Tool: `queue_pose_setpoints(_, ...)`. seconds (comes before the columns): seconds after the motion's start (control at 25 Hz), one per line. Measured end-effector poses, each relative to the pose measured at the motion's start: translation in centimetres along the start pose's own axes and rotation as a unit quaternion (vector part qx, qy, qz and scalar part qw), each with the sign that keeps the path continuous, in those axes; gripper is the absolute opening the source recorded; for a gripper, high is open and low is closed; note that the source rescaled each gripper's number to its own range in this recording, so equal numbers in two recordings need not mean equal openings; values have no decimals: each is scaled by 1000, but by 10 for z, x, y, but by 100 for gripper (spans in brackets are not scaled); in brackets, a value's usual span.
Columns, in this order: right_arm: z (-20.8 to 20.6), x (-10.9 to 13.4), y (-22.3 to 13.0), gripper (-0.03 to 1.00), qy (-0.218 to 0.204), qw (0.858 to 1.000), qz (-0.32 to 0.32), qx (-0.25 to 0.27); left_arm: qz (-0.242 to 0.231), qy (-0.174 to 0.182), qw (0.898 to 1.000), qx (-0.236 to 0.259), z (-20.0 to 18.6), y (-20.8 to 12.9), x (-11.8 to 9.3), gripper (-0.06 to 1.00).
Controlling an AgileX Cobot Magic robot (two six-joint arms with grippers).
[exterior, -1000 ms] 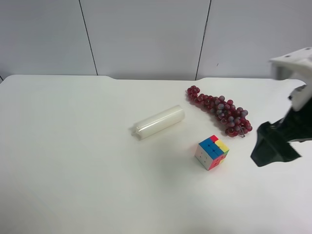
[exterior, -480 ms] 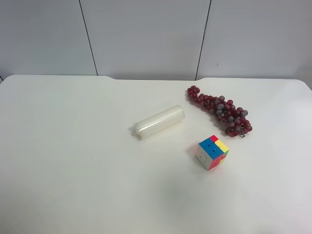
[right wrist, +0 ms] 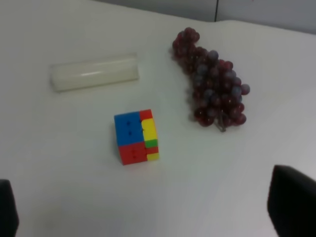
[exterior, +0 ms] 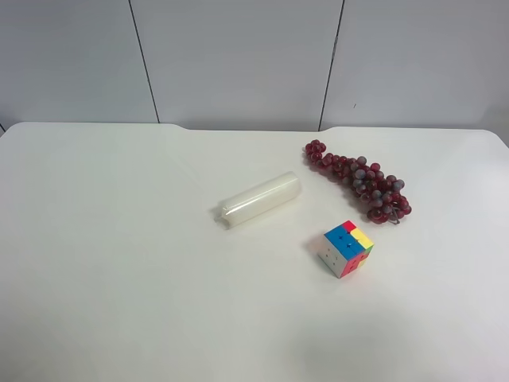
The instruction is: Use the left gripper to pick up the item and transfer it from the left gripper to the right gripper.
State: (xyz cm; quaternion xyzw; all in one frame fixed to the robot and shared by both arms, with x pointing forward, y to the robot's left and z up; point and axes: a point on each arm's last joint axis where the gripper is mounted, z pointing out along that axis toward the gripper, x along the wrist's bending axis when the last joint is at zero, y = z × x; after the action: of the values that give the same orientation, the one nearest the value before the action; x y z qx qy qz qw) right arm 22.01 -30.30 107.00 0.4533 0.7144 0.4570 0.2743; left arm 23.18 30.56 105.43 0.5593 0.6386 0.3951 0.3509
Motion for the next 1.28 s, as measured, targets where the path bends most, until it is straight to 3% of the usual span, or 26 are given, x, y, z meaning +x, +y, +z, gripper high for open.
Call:
queue_pose_setpoints(0.2, 18, -1, -13, 100, -1, 1000, 0, 27, 0, 0, 1000, 0, 0, 0, 0, 100)
queue_pose_setpoints(0.8, 20, -1, -12, 100, -6, 1000, 4, 21, 0, 0, 1000, 0, 0, 0, 0, 100)
queue_pose_setpoints(1.12, 22, 0, -12, 100, -138, 988, 70, 18, 0, 0, 1000, 0, 0, 0, 0, 100)
queue_pose_setpoints(1.28, 22, 1, -12, 100, -172, 981, 87, 17, 0, 0, 1000, 0, 0, 0, 0, 100)
